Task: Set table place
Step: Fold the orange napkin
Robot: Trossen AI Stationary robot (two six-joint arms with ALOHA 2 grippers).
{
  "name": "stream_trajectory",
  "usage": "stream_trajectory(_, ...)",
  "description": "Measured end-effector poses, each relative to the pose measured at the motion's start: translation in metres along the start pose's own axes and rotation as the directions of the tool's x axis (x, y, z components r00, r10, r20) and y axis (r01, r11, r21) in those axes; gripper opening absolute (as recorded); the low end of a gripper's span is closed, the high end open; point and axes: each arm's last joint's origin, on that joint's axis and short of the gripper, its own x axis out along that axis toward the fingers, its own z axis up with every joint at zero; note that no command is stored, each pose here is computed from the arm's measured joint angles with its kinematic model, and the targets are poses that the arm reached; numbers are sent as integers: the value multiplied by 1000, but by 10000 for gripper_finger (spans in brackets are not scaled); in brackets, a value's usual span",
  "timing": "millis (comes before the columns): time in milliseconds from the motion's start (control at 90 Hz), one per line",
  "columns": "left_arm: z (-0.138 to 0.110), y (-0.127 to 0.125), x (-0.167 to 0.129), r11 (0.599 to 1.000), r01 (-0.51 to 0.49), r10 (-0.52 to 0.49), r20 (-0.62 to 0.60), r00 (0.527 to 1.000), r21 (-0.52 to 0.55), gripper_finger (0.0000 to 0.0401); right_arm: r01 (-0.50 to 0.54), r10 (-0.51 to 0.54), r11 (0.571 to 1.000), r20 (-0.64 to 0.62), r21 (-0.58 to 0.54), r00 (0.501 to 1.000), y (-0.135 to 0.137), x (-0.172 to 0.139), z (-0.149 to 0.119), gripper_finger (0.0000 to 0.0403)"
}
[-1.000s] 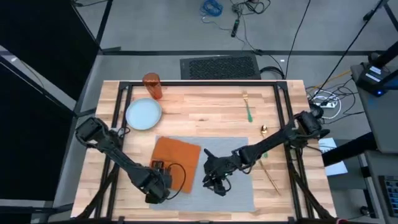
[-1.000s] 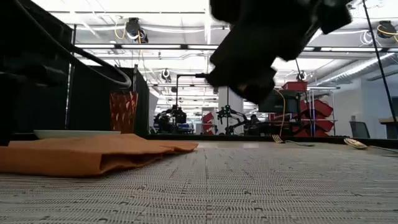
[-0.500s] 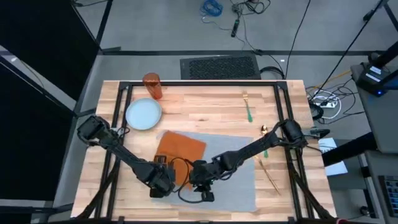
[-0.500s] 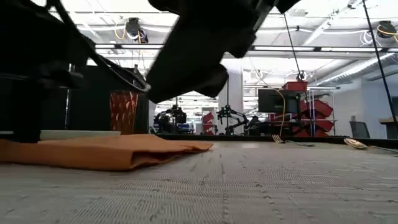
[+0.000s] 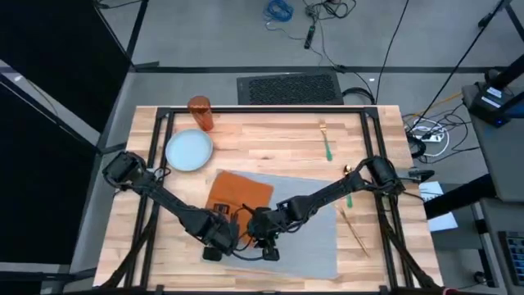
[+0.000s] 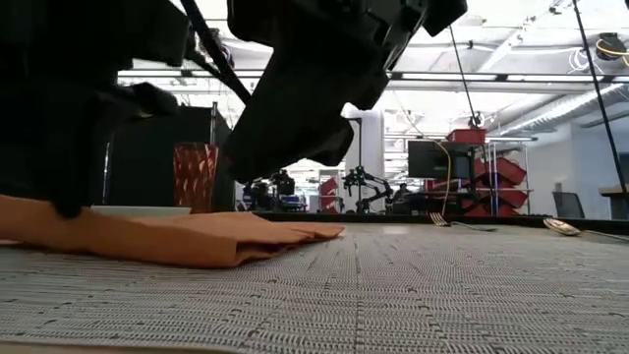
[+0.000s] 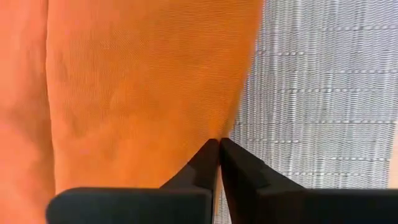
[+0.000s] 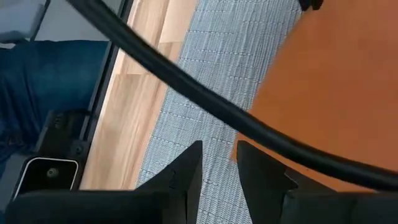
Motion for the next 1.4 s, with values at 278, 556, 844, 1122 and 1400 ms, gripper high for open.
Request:
stream_trajectory(278,3,3,0,1000,5,-5,15,1000,-13,0,9,-7,998,-30,58,1000,-15,18,-7,86)
stream_trajectory(556,7,9,0,1000,15,-14,29,999,-19,0,-59,60,995,-20,80,998,-16,24,-7,86)
stream_trajectory(844,12,11,0,997,60,-57,53,997,-58,0,-31,32,996,-5,79,999,-15,22,-4,93)
stream_trajectory(1122,17,7,-1,992,117,-111,102,989,-52,0,-62,65,995,-36,76,997,-11,22,-7,116)
stream_trajectory(1400,27,4,-9,985,168,-159,146,976,-48,0,-29,34,998,-91,57,995,-14,21,-11,119)
